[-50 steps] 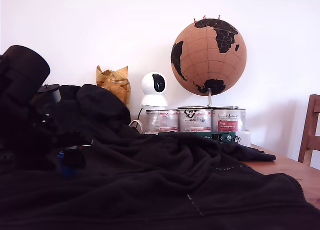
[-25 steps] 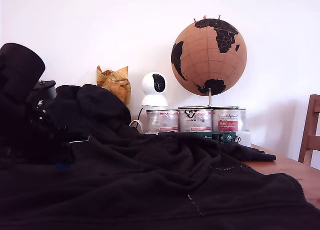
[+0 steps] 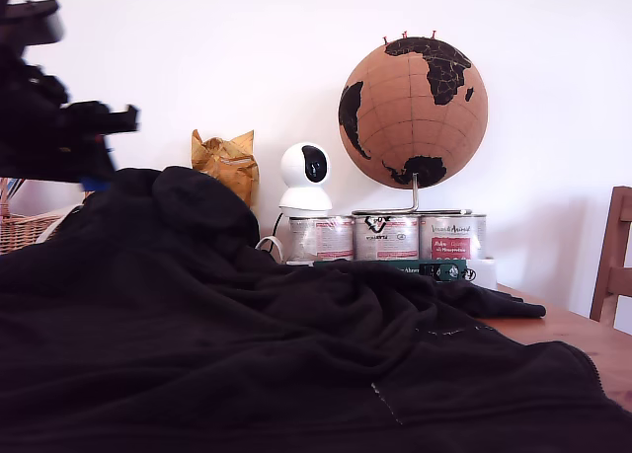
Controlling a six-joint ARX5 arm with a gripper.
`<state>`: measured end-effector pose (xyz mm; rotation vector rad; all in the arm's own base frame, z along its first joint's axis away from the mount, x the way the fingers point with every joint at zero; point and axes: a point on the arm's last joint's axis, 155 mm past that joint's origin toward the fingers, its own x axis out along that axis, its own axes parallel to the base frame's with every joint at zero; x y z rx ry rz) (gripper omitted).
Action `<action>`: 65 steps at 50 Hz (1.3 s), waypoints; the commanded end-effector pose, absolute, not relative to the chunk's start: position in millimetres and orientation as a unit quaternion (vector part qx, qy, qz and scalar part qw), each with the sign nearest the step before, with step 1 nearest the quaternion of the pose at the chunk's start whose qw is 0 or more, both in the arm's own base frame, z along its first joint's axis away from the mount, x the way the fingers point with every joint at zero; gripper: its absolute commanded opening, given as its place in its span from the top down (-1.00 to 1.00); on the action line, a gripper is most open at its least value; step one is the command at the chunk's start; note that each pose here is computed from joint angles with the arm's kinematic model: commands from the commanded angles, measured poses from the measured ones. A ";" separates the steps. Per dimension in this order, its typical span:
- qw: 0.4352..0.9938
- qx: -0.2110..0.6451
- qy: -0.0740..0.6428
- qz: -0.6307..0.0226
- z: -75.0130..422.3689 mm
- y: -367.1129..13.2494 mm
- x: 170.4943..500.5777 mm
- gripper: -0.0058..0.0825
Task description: Pick the blue coffee capsule and place it inside the red coffee cup
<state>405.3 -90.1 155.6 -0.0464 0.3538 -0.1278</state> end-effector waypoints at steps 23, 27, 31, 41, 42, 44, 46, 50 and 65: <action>0.956 -0.014 0.292 0.032 123.9 -11.3 359.8 0.46; 0.952 -0.016 0.301 0.046 119.8 -1.6 357.1 0.46; 0.949 -0.018 0.310 0.058 115.6 7.4 354.4 0.46; 0.946 -0.025 0.311 0.083 115.0 27.2 353.1 0.46; 0.946 -0.025 0.311 0.085 115.0 28.4 353.0 0.46; 0.946 -0.027 0.310 0.085 115.1 29.4 353.1 0.46; 0.946 -0.028 0.310 0.086 115.1 30.9 353.0 0.46; 0.946 -0.029 0.311 0.088 114.6 32.3 352.8 0.42; 0.941 -0.019 0.329 0.072 103.5 27.6 352.7 -0.32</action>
